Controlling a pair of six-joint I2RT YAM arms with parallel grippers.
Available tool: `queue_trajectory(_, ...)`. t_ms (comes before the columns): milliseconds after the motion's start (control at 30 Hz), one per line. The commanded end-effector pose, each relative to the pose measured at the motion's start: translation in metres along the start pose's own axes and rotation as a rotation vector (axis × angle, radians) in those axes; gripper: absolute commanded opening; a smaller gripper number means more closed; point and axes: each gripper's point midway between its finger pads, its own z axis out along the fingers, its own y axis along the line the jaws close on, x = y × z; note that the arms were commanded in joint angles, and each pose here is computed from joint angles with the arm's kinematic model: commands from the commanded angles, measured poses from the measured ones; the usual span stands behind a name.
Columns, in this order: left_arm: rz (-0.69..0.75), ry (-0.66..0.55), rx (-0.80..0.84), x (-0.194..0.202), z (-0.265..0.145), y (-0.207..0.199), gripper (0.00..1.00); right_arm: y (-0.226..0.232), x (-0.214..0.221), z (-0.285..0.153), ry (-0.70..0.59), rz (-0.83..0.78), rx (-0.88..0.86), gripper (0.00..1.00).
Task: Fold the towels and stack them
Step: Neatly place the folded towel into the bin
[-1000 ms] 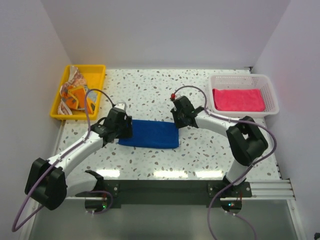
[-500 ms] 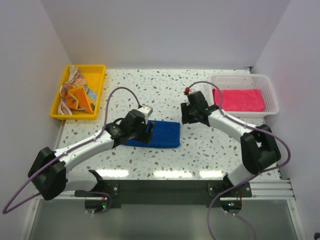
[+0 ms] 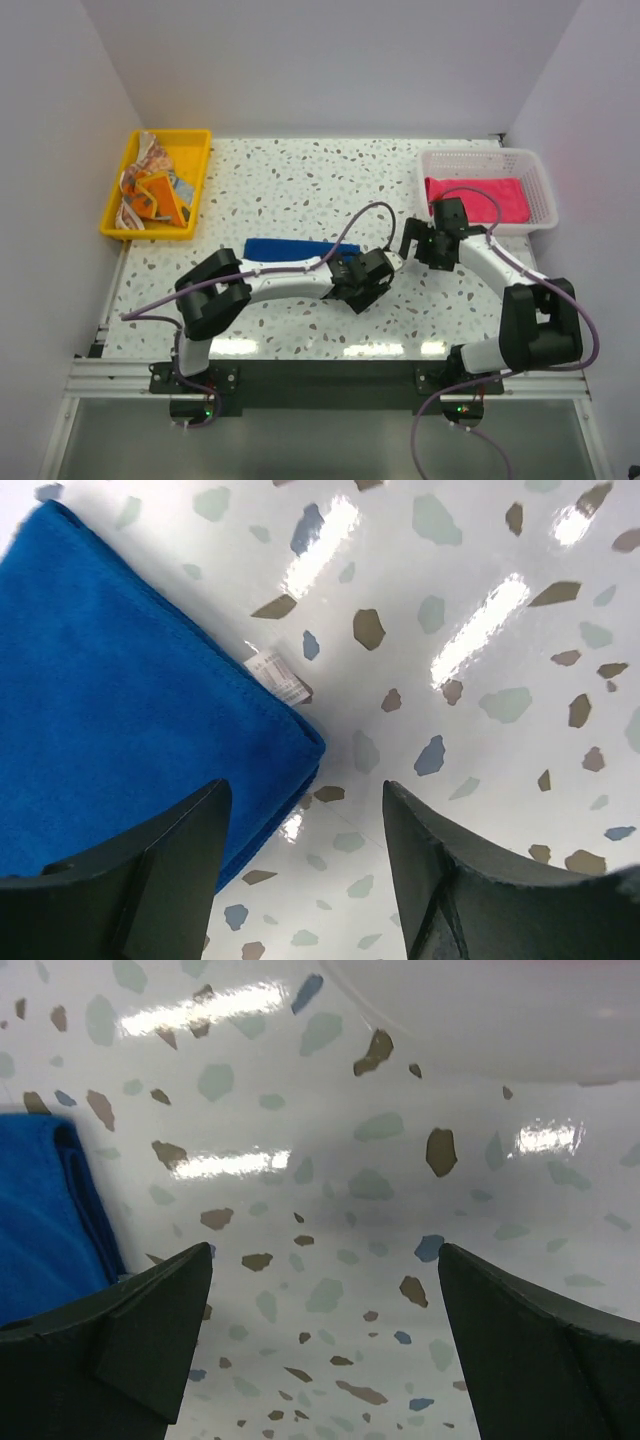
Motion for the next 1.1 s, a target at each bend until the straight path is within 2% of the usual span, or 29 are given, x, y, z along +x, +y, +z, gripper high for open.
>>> queue_trajectory(0, 0.065, 0.017, -0.048, -0.008, 0.001, 0.007, 0.66, 0.011, 0.002, -0.012, -0.01, 0.032, -0.072, 0.99)
queue_trajectory(200, 0.102, 0.106, -0.081, 0.014, 0.022, 0.009, 0.57, 0.011, 0.007, -0.011, -0.011, 0.043, -0.096, 0.98)
queue_trajectory(300, 0.11, 0.157, -0.1, 0.029, 0.03, 0.011, 0.47, 0.016, 0.01, -0.012, -0.006, 0.058, -0.128, 0.98)
queue_trajectory(333, 0.113, 0.174, -0.115, 0.034, 0.031, 0.014, 0.38, 0.018, 0.011, -0.013, -0.009, 0.063, -0.138, 0.98)
queue_trajectory(400, 0.11, 0.209, -0.15, 0.048, 0.035, 0.019, 0.26, 0.021, 0.01, -0.015, -0.023, 0.066, -0.156, 0.98)
queue_trajectory(433, 0.112, 0.217, -0.164, 0.051, 0.036, 0.022, 0.12, 0.023, 0.011, -0.017, -0.024, 0.072, -0.171, 0.98)
queue_trajectory(533, 0.098, 0.209, -0.193, 0.055, 0.035, 0.027, 0.0, 0.03, 0.01, -0.019, -0.029, 0.106, -0.206, 0.98)
queue_trajectory(600, 0.072, 0.159, -0.185, 0.045, 0.025, 0.027, 0.0, 0.041, 0.007, -0.019, -0.038, 0.129, -0.265, 0.98)
queue_trajectory(767, -0.034, -0.056, -0.07, -0.006, -0.009, 0.016, 0.0, 0.066, 0.01, -0.013, -0.001, 0.271, -0.377, 0.99)
queue_trajectory(900, -0.102, -0.14, -0.04, -0.026, -0.025, 0.023, 0.0, 0.098, 0.022, -0.002, 0.065, 0.319, -0.444, 0.99)
queue_trajectory(1000, -0.139, -0.17, -0.036, -0.033, -0.032, 0.029, 0.0, 0.119, 0.041, 0.008, 0.11, 0.328, -0.463, 0.99)
queue_trajectory(1067, -0.154, -0.175, -0.026, -0.035, -0.035, 0.029, 0.0, 0.126, 0.054, 0.014, 0.136, 0.39, -0.46, 0.99)
